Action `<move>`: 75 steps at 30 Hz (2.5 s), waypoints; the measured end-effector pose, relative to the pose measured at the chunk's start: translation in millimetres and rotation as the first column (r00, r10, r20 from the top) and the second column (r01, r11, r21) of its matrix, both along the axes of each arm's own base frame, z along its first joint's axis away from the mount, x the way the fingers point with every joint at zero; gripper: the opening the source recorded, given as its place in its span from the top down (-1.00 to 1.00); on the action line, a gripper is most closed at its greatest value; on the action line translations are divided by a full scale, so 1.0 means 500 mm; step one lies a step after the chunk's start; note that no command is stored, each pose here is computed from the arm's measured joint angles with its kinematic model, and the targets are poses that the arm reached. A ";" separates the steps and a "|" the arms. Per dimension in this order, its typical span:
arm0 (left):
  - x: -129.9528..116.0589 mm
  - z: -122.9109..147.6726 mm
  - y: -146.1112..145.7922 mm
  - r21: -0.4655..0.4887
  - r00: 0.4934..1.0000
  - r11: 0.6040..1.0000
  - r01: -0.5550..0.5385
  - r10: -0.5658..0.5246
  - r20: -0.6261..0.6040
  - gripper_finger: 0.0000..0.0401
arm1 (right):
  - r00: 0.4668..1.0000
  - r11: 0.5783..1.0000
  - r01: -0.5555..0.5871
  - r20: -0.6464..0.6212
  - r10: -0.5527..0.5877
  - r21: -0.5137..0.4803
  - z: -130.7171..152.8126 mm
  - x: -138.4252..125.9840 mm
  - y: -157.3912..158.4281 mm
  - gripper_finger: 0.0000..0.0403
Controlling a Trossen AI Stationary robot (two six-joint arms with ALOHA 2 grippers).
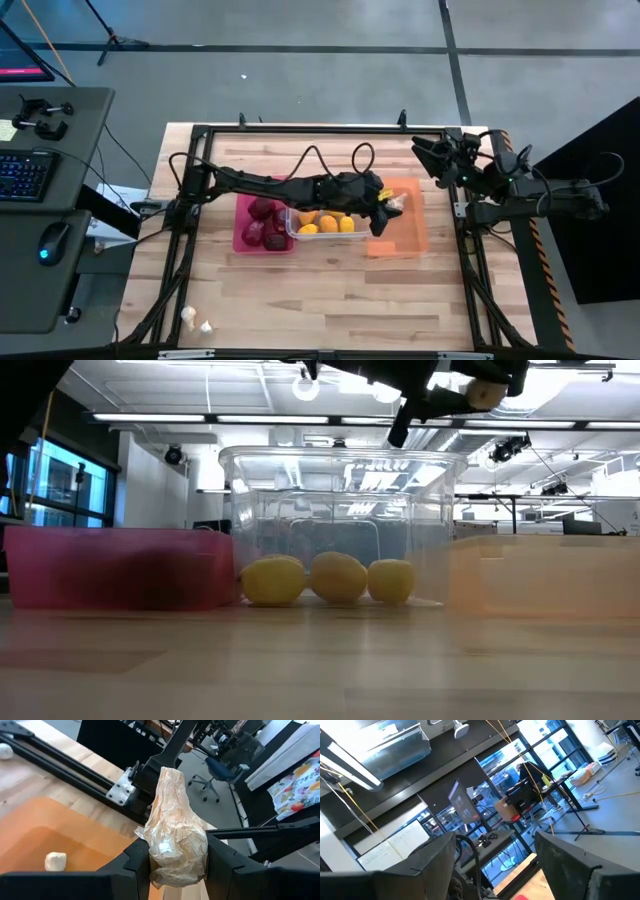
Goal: Sort produce into baskets
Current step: Put the white garlic into the orange bin
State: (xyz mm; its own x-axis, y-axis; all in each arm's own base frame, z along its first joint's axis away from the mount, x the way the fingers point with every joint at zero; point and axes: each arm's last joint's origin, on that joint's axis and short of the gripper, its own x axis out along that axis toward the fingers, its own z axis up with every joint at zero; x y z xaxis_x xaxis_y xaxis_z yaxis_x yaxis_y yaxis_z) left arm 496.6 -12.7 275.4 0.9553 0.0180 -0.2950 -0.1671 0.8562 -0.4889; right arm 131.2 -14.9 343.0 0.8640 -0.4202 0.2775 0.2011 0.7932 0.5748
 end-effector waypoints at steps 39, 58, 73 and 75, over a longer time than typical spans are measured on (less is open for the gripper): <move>-0.266 0.207 -0.026 0.355 0.931 0.932 -0.071 0.190 -0.312 -0.26 | 0.969 0.994 -0.029 -0.239 0.053 0.104 -0.056 0.030 0.007 -0.30; -0.566 0.035 -0.376 -0.235 0.691 0.965 0.113 -0.246 -0.680 -0.26 | 0.892 0.973 -0.079 -0.421 0.165 0.215 -0.123 0.104 0.043 -0.30; -0.702 -0.124 -0.432 -0.413 0.239 0.892 -0.184 -0.367 -0.899 -0.26 | 0.872 0.972 -0.065 -0.461 0.165 0.226 -0.139 0.119 0.045 -0.30; -0.699 -0.135 -0.443 -0.429 0.233 0.885 -0.183 -0.385 -0.893 -0.26 | 0.871 0.972 -0.064 -0.463 0.165 0.226 -0.140 0.119 0.045 -0.30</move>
